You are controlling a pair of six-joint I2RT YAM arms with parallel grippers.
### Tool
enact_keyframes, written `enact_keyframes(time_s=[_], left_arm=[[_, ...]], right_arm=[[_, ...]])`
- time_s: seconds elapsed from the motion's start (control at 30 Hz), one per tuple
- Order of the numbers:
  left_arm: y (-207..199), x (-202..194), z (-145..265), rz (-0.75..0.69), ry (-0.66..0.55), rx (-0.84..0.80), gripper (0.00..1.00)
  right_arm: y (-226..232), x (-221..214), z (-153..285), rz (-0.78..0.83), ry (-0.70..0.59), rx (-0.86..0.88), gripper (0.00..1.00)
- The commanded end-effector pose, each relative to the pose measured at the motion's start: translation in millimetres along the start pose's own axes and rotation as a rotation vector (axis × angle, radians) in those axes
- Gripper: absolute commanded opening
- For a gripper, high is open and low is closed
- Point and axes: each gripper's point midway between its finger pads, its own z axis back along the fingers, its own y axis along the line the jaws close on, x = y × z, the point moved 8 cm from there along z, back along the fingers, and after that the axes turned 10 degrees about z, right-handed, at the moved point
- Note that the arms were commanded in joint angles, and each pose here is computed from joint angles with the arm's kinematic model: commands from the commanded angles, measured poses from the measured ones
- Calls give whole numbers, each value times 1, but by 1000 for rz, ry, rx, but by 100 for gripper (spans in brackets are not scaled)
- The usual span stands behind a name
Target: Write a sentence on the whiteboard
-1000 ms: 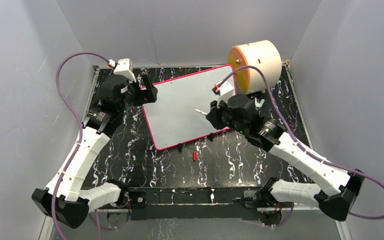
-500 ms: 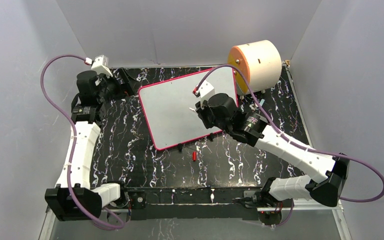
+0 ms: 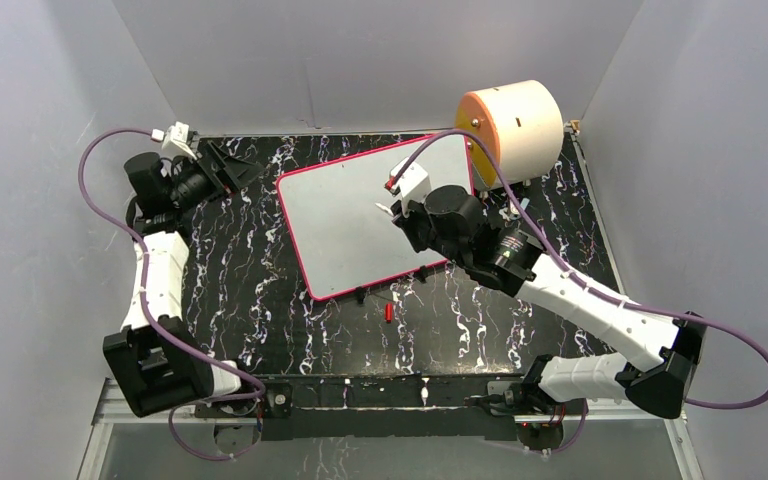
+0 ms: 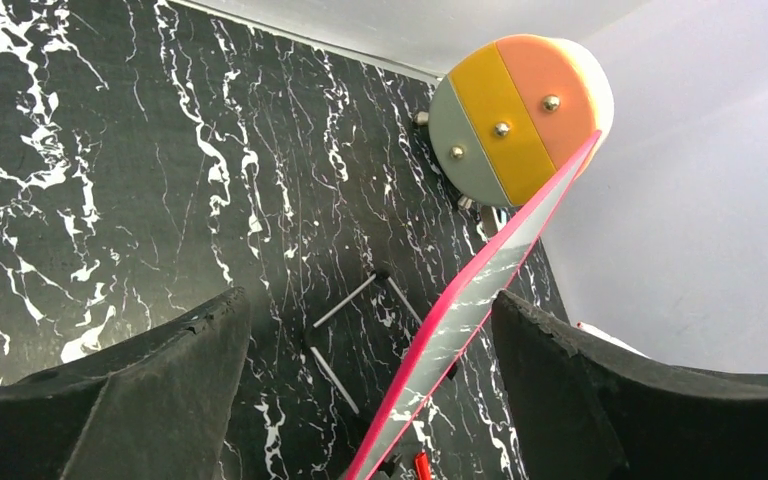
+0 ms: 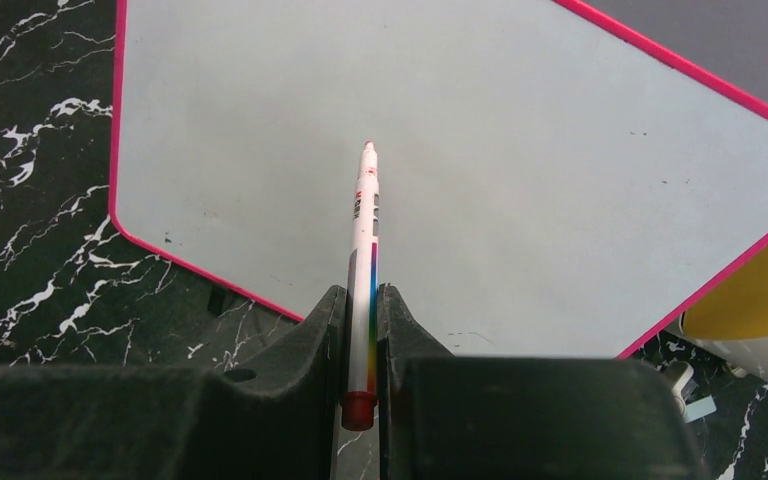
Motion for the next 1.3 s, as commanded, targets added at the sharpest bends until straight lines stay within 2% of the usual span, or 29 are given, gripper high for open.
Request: enact_keyframes(time_s=[0.0, 0.2, 0.5, 0.7, 0.83, 0.9, 1.27], left_arm=[[-9, 3, 3, -41, 29, -144, 85], [-6, -4, -8, -14, 108, -298, 77], [-10, -23, -38, -44, 221, -302, 67], [-12, -32, -47, -48, 273, -333, 52], [-11, -36, -48, -50, 288, -349, 31], [-13, -38, -45, -58, 288, -362, 24], [-19, -67, -28, -103, 294, -329, 3]], right_arm=[[-3, 11, 2, 28, -91, -9, 0], [-1, 10, -2, 44, -96, 6, 0], [1, 20, -1, 44, -101, 24, 0], [6, 20, -3, 54, -89, 24, 0], [9, 19, -5, 58, -88, 32, 0], [11, 21, -5, 60, -89, 34, 0], [28, 26, -2, 94, -61, -14, 0]])
